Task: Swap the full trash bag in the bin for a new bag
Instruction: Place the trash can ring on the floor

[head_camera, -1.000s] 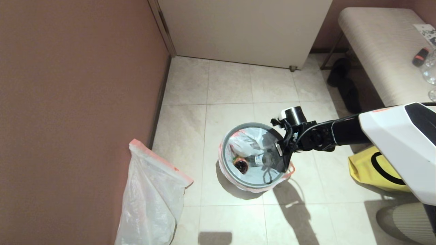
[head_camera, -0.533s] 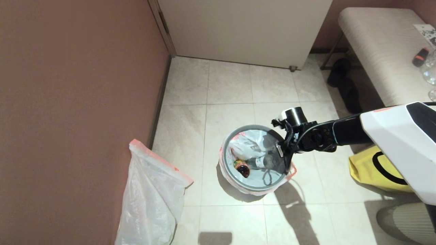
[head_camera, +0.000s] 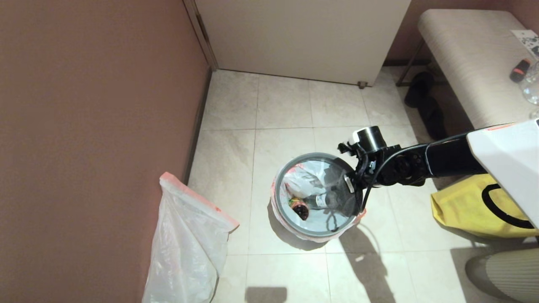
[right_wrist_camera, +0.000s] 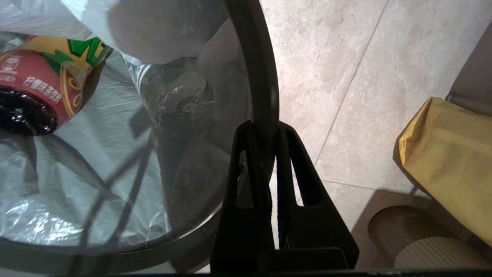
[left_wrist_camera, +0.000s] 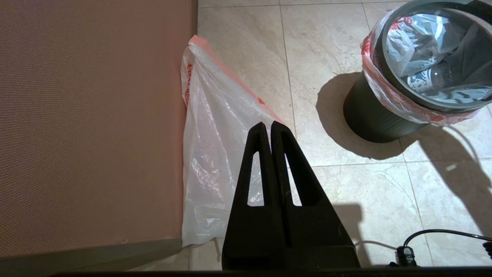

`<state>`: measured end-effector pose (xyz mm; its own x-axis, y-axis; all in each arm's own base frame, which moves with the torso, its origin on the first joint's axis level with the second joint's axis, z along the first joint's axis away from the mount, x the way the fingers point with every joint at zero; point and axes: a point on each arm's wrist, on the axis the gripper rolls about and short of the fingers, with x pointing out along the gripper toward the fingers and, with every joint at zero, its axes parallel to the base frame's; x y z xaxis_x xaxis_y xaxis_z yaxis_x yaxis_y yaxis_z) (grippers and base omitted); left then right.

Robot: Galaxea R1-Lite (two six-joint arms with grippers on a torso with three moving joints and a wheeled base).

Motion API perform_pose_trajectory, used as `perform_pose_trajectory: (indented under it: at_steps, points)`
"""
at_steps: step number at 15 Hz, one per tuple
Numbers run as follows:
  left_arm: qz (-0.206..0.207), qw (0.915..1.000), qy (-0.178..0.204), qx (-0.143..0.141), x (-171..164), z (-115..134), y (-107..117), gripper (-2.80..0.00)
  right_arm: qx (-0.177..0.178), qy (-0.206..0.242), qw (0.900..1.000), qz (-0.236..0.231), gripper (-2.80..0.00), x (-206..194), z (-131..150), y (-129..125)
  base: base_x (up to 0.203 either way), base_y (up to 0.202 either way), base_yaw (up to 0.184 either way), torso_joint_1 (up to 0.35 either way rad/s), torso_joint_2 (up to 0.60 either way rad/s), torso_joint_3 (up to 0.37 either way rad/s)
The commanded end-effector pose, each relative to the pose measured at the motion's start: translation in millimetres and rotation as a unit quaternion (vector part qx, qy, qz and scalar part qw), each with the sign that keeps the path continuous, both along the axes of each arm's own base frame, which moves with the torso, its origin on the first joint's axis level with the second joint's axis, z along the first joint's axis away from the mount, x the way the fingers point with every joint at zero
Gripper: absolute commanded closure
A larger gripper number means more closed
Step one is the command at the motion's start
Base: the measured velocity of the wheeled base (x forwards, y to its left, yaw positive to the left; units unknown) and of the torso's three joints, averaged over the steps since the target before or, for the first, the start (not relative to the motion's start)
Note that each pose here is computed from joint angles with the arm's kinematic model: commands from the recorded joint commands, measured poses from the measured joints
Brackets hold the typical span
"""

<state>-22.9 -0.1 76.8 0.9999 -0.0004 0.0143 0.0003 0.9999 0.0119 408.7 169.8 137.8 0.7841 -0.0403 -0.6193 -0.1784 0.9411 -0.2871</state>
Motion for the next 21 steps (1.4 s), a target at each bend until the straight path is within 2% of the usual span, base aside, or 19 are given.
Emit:
perform_pose_trajectory:
  at_steps: [1, 3, 7, 12, 14, 18, 21]
  points:
    - [0.000, 1.0000, 0.000, 0.000, 0, 0, 0, 0.00, 0.006, -0.014, 1.000, 0.005, 0.00, -12, 18, -1, 0.000, 0.000, 0.000, 0.000, 0.00, 0.000]
    - [0.000, 1.0000, 0.000, 0.000, 0, 0, 0, 0.00, 0.011, -0.024, 1.000, 0.010, 0.00, -26, 37, -1, 0.000, 0.000, 0.000, 0.000, 0.00, 0.000]
    - [0.000, 1.0000, 0.000, 0.000, 0, 0, 0, 0.00, 0.031, -0.026, 0.999, 0.004, 0.00, -74, 92, -13, 0.000, 0.000, 0.000, 0.000, 0.00, 0.000]
    - [0.000, 1.0000, 0.000, 0.000, 0, 0, 0, 0.00, 0.066, -0.049, 0.996, -0.017, 0.00, -159, 168, -57, 0.000, 0.000, 0.000, 0.000, 0.00, 0.000]
    - [0.000, 1.0000, 0.000, 0.000, 0, 0, 0, 0.00, 0.072, -0.065, 0.994, -0.050, 0.00, -184, 187, -85, 0.000, 0.000, 0.000, 0.000, 0.00, 0.000]
    - [0.000, 1.0000, 0.000, 0.000, 0, 0, 0, 0.00, 0.061, -0.070, 0.986, -0.138, 0.00, -195, 193, -139, 0.000, 0.000, 0.000, 0.000, 0.00, 0.000]
    - [0.000, 1.0000, 0.000, 0.000, 0, 0, 0, 0.00, 0.058, -0.035, 0.984, -0.167, 0.00, -168, 175, -161, 0.000, 0.000, 0.000, 0.000, 0.00, 0.000]
